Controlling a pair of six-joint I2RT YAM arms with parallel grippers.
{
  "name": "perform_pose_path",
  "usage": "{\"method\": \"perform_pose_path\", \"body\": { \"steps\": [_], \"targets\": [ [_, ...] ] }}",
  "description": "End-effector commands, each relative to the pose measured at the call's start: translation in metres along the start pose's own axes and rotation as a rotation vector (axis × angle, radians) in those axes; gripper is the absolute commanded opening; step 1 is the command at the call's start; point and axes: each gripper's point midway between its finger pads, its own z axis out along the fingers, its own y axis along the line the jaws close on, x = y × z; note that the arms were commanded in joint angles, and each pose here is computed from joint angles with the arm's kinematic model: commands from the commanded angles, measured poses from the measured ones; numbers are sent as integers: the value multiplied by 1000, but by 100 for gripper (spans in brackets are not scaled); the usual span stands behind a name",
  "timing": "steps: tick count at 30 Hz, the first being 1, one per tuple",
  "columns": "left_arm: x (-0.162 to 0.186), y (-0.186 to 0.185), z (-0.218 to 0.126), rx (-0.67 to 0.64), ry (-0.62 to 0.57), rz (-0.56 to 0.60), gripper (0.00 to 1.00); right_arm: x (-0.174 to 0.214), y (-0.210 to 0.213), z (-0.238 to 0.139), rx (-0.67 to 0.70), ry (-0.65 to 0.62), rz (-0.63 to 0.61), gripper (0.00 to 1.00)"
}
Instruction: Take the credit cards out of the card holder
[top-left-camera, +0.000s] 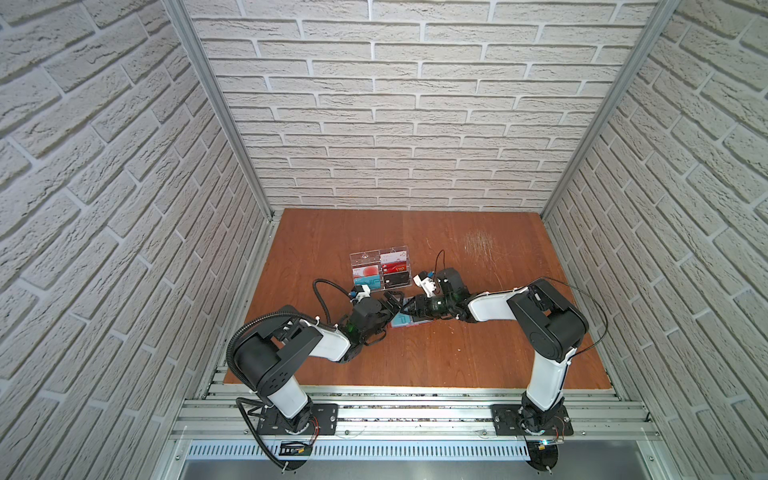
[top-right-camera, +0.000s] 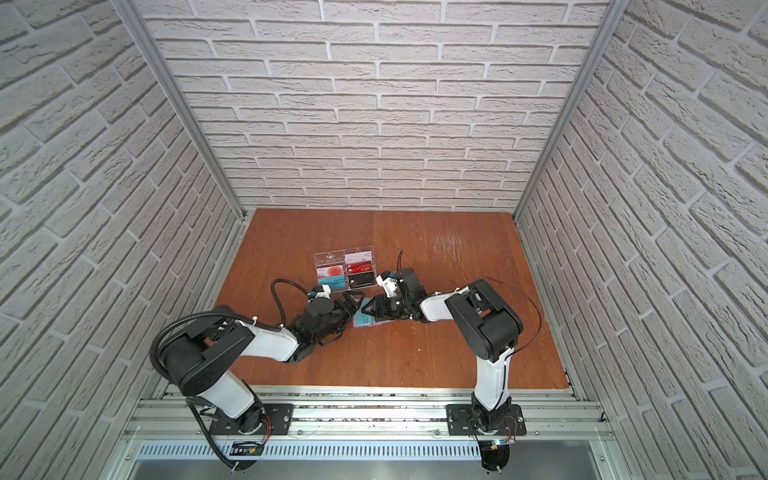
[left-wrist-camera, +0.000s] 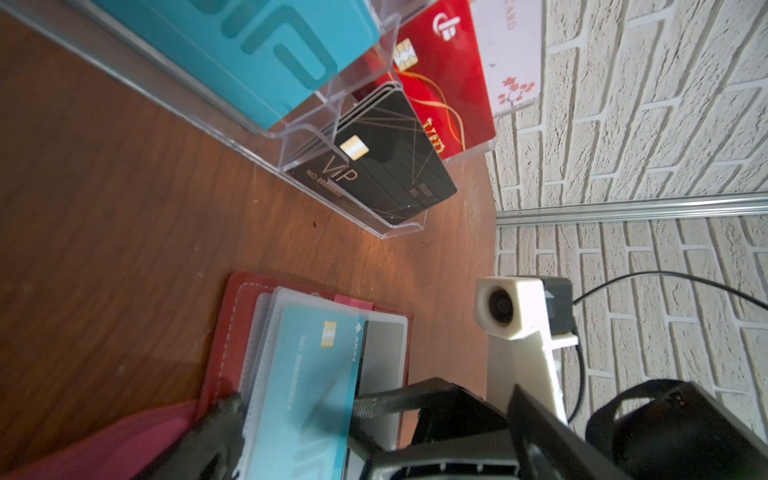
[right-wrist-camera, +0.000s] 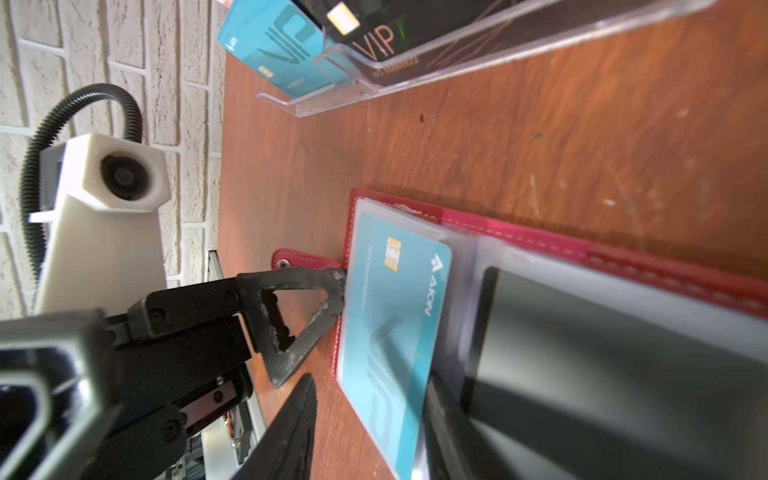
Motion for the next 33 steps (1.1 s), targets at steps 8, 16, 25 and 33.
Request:
{"method": "perform_pose_path", "body": {
  "steps": [8,16,25,33],
  "targets": [
    [14,36,-1,-98,35,-7,98,-1,16,8,-128,-3,-6,40],
    [15,39,-1,-102,38,-9,98,1,21,11,-150,8,-14,37],
    [17,41,-2,-102,40,-12,98,5,23,18,-147,32,-23,36],
    [17,50,-3,-116,37,-23,98,1,23,10,-130,13,-34,30]
  ]
}}
